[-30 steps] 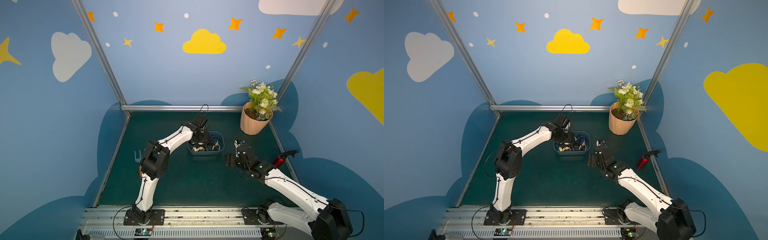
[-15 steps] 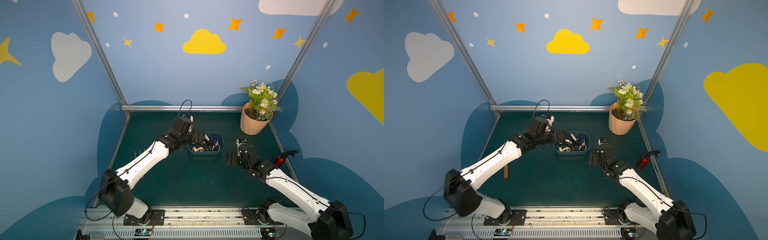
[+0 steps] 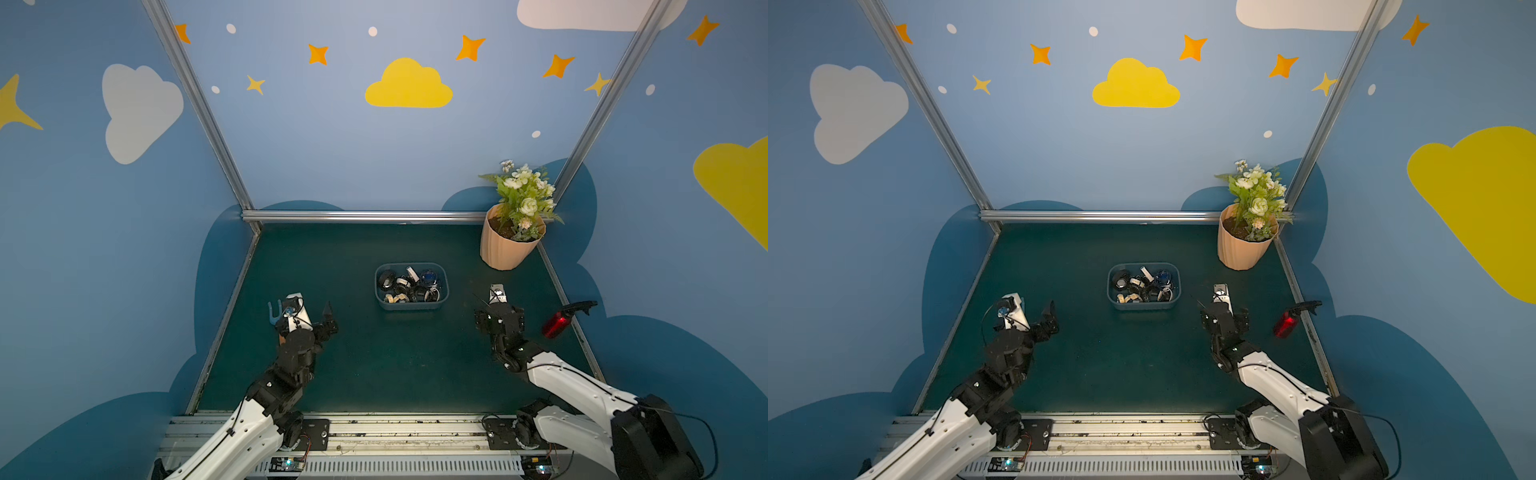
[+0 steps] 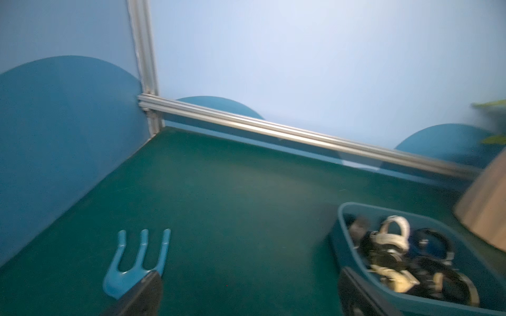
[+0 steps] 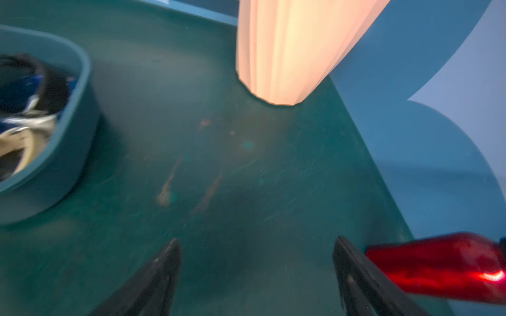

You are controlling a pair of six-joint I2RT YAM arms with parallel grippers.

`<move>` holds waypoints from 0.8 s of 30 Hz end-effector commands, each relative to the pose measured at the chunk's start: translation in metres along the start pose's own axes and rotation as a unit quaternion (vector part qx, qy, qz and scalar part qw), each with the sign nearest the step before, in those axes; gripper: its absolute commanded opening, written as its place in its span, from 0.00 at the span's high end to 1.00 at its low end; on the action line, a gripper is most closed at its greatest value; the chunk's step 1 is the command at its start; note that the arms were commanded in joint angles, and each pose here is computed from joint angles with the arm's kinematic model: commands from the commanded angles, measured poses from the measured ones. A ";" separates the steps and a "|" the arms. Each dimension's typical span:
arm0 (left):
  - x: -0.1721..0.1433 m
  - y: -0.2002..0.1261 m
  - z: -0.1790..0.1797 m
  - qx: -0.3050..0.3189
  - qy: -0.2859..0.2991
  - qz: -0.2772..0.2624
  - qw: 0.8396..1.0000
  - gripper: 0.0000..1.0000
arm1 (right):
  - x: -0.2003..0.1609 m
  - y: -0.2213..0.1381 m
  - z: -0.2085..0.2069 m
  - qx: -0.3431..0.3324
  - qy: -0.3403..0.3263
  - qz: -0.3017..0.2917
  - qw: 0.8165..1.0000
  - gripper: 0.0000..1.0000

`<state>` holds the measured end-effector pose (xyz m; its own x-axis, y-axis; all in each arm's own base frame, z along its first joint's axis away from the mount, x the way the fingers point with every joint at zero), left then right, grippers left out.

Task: Put the watch into the storage box
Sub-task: Reset both arms

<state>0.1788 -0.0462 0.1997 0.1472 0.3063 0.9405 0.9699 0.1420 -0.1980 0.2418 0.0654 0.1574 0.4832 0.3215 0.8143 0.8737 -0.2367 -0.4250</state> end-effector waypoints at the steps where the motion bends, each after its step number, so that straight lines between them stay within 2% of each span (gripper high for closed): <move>1: 0.008 0.011 0.013 0.042 -0.008 -0.052 0.998 0.00 | 0.016 0.015 -0.008 -0.035 0.025 -0.075 0.996 0.12; 4: 0.000 0.033 0.028 0.098 0.012 -0.029 0.995 0.00 | 0.007 0.035 -0.013 -0.037 0.054 -0.069 0.996 0.12; 8: -0.016 0.063 0.044 0.064 -0.015 -0.008 0.998 0.00 | 0.005 0.053 -0.014 -0.020 0.044 -0.093 0.995 0.12; 11: -0.020 0.084 0.059 0.081 -0.030 0.015 0.996 0.00 | -0.004 0.063 -0.021 -0.010 0.074 -0.118 0.990 0.13; 15: -0.019 0.105 0.052 0.065 -0.008 0.033 0.997 0.00 | -0.015 0.076 -0.029 0.053 0.103 -0.075 0.990 0.12; 16: -0.018 0.111 0.053 0.070 -0.005 0.032 0.997 0.00 | -0.014 0.082 -0.027 0.046 0.098 -0.099 0.989 0.12; 19: -0.030 0.123 0.061 0.078 -0.010 0.029 0.997 0.00 | -0.012 0.080 -0.026 0.064 0.091 -0.056 0.992 0.12; 21: -0.041 0.134 0.061 0.068 -0.003 0.042 0.997 0.00 | -0.013 0.082 -0.026 0.048 0.097 -0.082 0.991 0.12; 22: -0.042 0.138 0.059 0.059 0.008 0.046 0.997 0.00 | -0.013 0.081 -0.025 0.048 0.097 -0.082 0.991 0.12; 24: -0.038 0.144 0.061 0.085 -0.001 0.064 0.994 0.00 | -0.011 0.082 -0.026 0.057 0.096 -0.060 0.992 0.12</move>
<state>0.2885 0.0192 0.1028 0.3163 0.3352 0.8875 0.8725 0.2645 -0.4109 0.3001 0.0159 0.1154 0.3778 0.1786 0.9085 0.9244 -0.1283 -0.3592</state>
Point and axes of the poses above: each gripper's point midway between its finger pads, its own y axis out along the fingers, its own z axis along the line the jaws close on, x = y × z, the point moved 9 cm from there along -y, back along the fingers, and after that the axes turned 7 degrees about -y, right-handed, at the moved point
